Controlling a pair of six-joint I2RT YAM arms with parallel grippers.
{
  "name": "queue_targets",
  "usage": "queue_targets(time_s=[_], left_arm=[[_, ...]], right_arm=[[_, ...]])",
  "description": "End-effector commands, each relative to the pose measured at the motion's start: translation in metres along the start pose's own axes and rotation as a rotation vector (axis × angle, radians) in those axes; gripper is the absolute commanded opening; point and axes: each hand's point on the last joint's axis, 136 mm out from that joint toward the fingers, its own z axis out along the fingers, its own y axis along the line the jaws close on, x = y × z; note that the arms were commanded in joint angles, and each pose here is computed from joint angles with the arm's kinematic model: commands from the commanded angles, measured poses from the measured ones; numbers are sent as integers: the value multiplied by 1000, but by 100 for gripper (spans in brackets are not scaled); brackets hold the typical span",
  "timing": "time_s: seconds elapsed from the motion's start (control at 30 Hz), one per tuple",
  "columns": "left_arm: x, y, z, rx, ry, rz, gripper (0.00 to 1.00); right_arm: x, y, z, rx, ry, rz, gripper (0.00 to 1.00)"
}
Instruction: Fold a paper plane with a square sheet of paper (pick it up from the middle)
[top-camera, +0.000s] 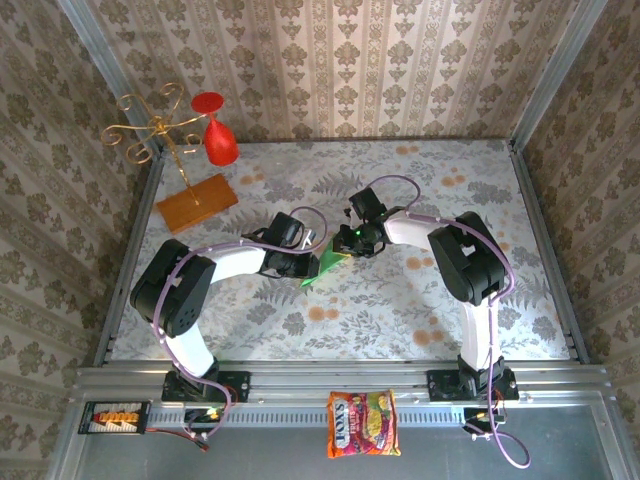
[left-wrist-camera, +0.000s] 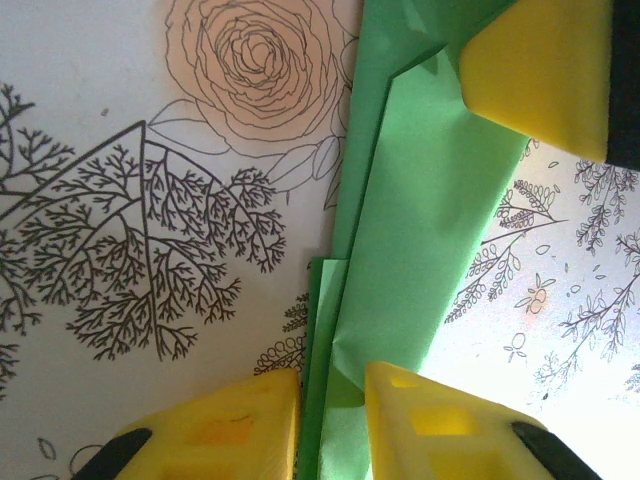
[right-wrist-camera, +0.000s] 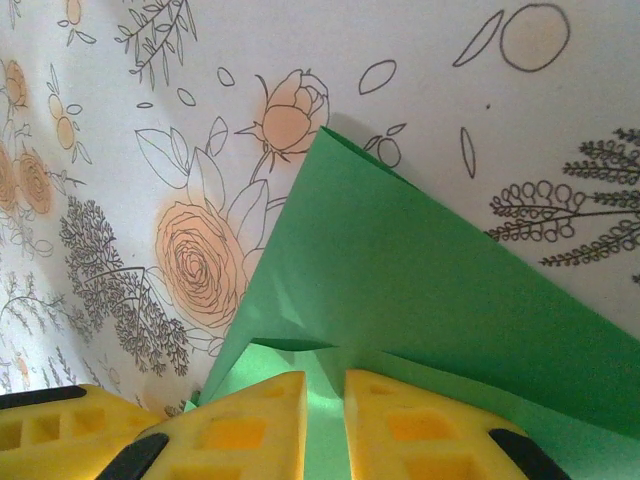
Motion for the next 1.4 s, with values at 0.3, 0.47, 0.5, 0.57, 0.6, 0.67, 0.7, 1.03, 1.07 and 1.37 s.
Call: queue_targets(time_s=[0.3,0.47,0.5,0.57,0.6,0.67,0.7,1.03,1.07,1.37], left_arm=[[-26,-17,-31,13,-92,40,30],[-48,-29,-43,71,-175,34,32],[-50,-32,-42,92,-179,27,32],[-50,-40,-37,144,-171,21,31],[-50,-43,-34,159,-164,17,30],[-48,-48,-30,189,-151,20,27],[-48,-52,-28,206,-142,22,25],[-32,-46,-2,186,-70,-14,16],[-31,-44,-1,184,-64,-21,15],[-10,-24,10,120,-23,-70,12]], right_arm=[[8,-18,3,110,55,-18,19],[8,-13,4,94,64,-25,18],[8,-12,4,89,63,-25,18],[8,-8,5,78,65,-26,18],[8,-9,5,76,66,-24,18],[8,-7,5,72,66,-24,18],[7,-6,4,69,64,-25,19],[4,0,2,51,60,-26,18],[5,-1,2,50,61,-25,18],[-6,13,-6,6,37,-29,19]])
